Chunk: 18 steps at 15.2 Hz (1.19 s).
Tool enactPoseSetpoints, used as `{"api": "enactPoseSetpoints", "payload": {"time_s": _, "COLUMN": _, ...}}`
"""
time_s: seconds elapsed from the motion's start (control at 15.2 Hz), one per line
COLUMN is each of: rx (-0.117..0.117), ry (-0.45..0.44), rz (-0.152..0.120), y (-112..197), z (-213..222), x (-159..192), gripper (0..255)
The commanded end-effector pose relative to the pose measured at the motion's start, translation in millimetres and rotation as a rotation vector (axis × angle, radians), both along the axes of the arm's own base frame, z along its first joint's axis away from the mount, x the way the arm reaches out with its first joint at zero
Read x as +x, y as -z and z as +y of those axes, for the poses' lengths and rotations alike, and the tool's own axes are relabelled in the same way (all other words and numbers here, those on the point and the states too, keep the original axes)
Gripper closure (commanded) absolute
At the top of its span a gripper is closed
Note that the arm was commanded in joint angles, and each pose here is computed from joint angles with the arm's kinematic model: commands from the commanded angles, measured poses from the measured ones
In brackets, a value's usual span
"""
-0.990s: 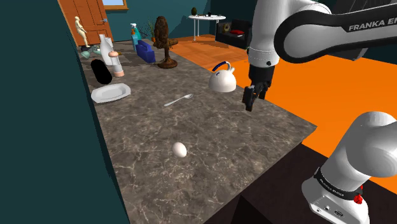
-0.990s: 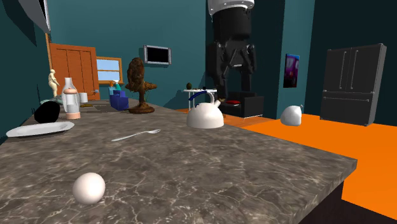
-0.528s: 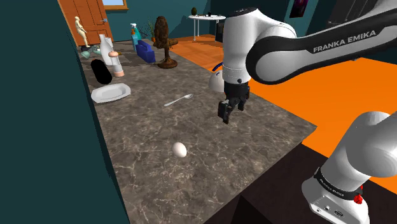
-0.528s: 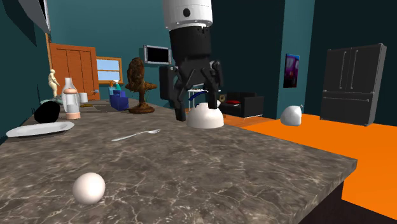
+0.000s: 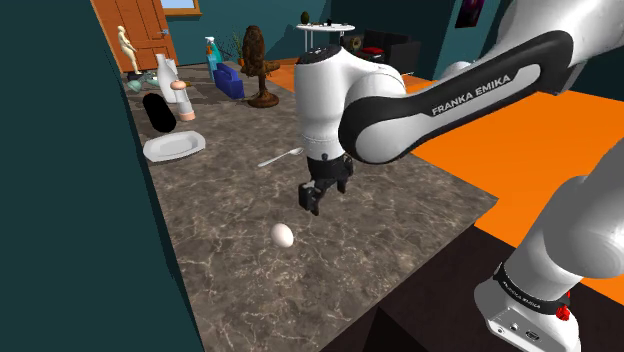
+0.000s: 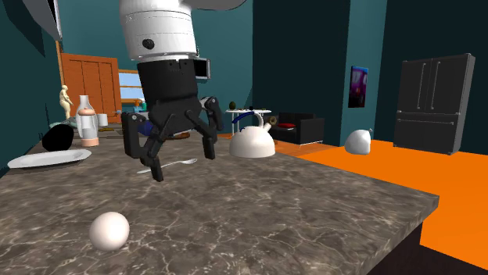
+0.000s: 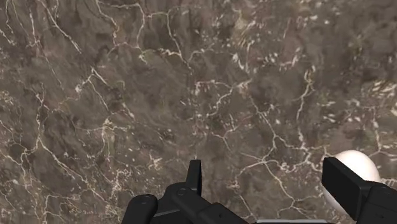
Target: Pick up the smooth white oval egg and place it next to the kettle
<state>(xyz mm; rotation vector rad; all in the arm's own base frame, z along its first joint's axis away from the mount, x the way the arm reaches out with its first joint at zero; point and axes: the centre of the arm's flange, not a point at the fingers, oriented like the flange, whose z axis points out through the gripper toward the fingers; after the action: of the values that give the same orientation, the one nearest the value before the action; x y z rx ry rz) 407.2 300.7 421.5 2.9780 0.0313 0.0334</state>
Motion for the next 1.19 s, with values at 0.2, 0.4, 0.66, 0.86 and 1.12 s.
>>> {"api": "enactPoseSetpoints", "payload": {"time_s": 0.2, "rx": -0.013, "ry": 0.010, "rz": -0.020, "y": 30.2, "z": 55.8, "x": 25.7, "gripper": 0}}
{"api": "enactPoseSetpoints", "payload": {"time_s": 0.4, "rx": -0.022, "ry": 0.014, "rz": -0.030, "y": 47.5, "z": 88.6, "x": 41.2, "gripper": 0}}
{"api": "enactPoseSetpoints", "payload": {"time_s": 0.66, "rx": -0.030, "ry": 0.018, "rz": -0.039, "y": 66.6, "z": 113.9, "x": 54.2, "gripper": 0}}
{"api": "enactPoseSetpoints", "payload": {"time_s": 0.86, "rx": -0.030, "ry": 0.018, "rz": -0.039, "y": 82.2, "z": 110.8, "x": 55.2, "gripper": 0}}
{"api": "enactPoseSetpoints", "payload": {"time_s": 1.12, "rx": -0.030, "ry": 0.018, "rz": -0.039, "y": 100.7, "z": 107.2, "x": 56.3, "gripper": 0}}
